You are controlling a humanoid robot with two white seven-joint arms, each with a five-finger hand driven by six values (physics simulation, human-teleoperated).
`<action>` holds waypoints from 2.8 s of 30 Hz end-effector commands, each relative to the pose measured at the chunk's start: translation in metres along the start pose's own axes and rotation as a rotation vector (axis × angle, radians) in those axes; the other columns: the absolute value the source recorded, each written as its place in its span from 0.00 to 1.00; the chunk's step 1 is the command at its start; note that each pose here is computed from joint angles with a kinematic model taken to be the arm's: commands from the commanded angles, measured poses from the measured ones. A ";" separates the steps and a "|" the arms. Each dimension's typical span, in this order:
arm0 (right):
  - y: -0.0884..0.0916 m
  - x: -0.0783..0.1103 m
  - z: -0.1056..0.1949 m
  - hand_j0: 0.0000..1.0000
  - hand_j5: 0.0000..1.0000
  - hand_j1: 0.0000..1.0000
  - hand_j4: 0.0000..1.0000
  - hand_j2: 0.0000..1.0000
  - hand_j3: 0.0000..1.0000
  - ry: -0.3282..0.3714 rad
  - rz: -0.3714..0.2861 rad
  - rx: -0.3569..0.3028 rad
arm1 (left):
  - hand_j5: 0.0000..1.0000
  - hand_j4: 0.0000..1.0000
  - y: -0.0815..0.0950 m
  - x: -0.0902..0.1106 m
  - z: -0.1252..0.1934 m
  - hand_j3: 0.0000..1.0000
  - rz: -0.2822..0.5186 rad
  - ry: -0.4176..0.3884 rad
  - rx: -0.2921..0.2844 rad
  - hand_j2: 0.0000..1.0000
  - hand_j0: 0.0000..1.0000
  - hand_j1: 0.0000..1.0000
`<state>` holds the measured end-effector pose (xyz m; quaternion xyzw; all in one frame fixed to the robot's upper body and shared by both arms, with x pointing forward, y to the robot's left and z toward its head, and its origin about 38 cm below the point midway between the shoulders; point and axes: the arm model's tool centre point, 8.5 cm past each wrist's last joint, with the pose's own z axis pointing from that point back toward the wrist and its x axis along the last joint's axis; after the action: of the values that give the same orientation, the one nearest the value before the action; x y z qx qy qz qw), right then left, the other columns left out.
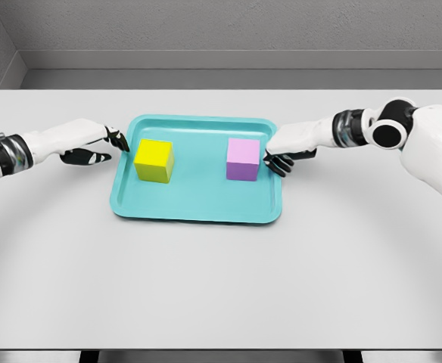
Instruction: Push two cubes
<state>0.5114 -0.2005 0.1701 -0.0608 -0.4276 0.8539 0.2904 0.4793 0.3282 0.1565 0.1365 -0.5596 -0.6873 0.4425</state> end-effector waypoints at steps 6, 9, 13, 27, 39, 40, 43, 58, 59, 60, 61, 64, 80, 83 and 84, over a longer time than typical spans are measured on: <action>0.002 -0.007 -0.008 0.13 0.13 0.13 0.13 0.13 0.13 0.030 -0.014 0.020 | 0.58 0.58 0.006 0.007 -0.001 0.58 -0.011 -0.019 0.018 0.58 0.58 0.58; 0.000 -0.008 -0.008 0.13 0.13 0.13 0.13 0.13 0.13 0.037 -0.014 0.020 | 0.56 0.56 0.005 0.007 -0.001 0.56 -0.010 -0.020 0.015 0.56 0.56 0.56; -0.001 -0.008 -0.012 0.13 0.13 0.13 0.13 0.13 0.13 0.037 -0.021 0.021 | 0.57 0.57 0.006 0.009 -0.001 0.57 -0.017 -0.026 0.016 0.57 0.57 0.57; -0.006 -0.003 -0.025 0.13 0.13 0.13 0.13 0.13 0.13 0.028 -0.017 0.028 | 0.57 0.57 0.000 0.018 -0.005 0.57 -0.029 -0.050 0.005 0.57 0.57 0.57; -0.015 -0.002 -0.022 0.13 0.13 0.13 0.13 0.13 0.13 0.025 0.001 0.016 | 0.56 0.56 0.002 0.031 -0.012 0.56 -0.052 -0.081 0.006 0.56 0.56 0.56; -0.016 -0.001 -0.022 0.13 0.13 0.13 0.13 0.13 0.13 0.024 0.003 0.015 | 0.56 0.56 0.001 0.032 -0.014 0.56 -0.055 -0.084 0.000 0.56 0.56 0.56; -0.017 -0.001 -0.023 0.13 0.13 0.13 0.13 0.13 0.13 0.024 0.004 0.014 | 0.56 0.56 0.000 0.031 -0.013 0.56 -0.055 -0.083 -0.007 0.56 0.56 0.56; -0.021 0.005 -0.031 0.13 0.13 0.13 0.13 0.13 0.13 0.009 0.007 0.012 | 0.57 0.57 -0.005 0.018 -0.007 0.57 -0.033 -0.051 -0.020 0.57 0.57 0.57; -0.022 0.006 -0.033 0.13 0.13 0.13 0.13 0.13 0.13 0.006 0.008 0.011 | 0.56 0.56 -0.005 0.020 -0.009 0.56 -0.031 -0.055 -0.019 0.56 0.56 0.56; -0.022 0.006 -0.033 0.13 0.13 0.13 0.13 0.13 0.13 0.006 0.008 0.011 | 0.56 0.56 -0.006 0.021 -0.011 0.56 -0.031 -0.058 -0.019 0.56 0.56 0.56; -0.022 0.006 -0.033 0.13 0.13 0.13 0.13 0.13 0.13 0.007 0.006 0.011 | 0.56 0.56 -0.005 0.023 -0.012 0.56 -0.031 -0.062 -0.018 0.56 0.56 0.56; -0.026 0.008 -0.034 0.13 0.13 0.13 0.13 0.13 0.13 0.005 0.012 0.007 | 0.56 0.56 -0.007 0.026 -0.017 0.56 -0.032 -0.068 -0.019 0.56 0.56 0.56; -0.030 0.012 -0.040 0.13 0.13 0.13 0.13 0.13 0.13 -0.006 0.015 0.004 | 0.56 0.56 -0.008 0.037 -0.030 0.56 -0.021 -0.099 -0.007 0.56 0.56 0.56; -0.030 0.013 -0.040 0.13 0.13 0.13 0.13 0.13 0.13 -0.007 0.015 0.004 | 0.56 0.56 -0.008 0.040 -0.033 0.56 -0.021 -0.106 -0.008 0.56 0.56 0.56; -0.031 0.015 -0.042 0.13 0.13 0.13 0.13 0.13 0.13 -0.011 0.017 0.003 | 0.56 0.56 -0.008 0.040 -0.033 0.56 -0.020 -0.108 -0.007 0.56 0.56 0.56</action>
<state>0.5291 -0.1513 0.1719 -0.0626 -0.4259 0.8580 0.2804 0.4753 0.2780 0.1502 0.1062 -0.5757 -0.7026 0.4045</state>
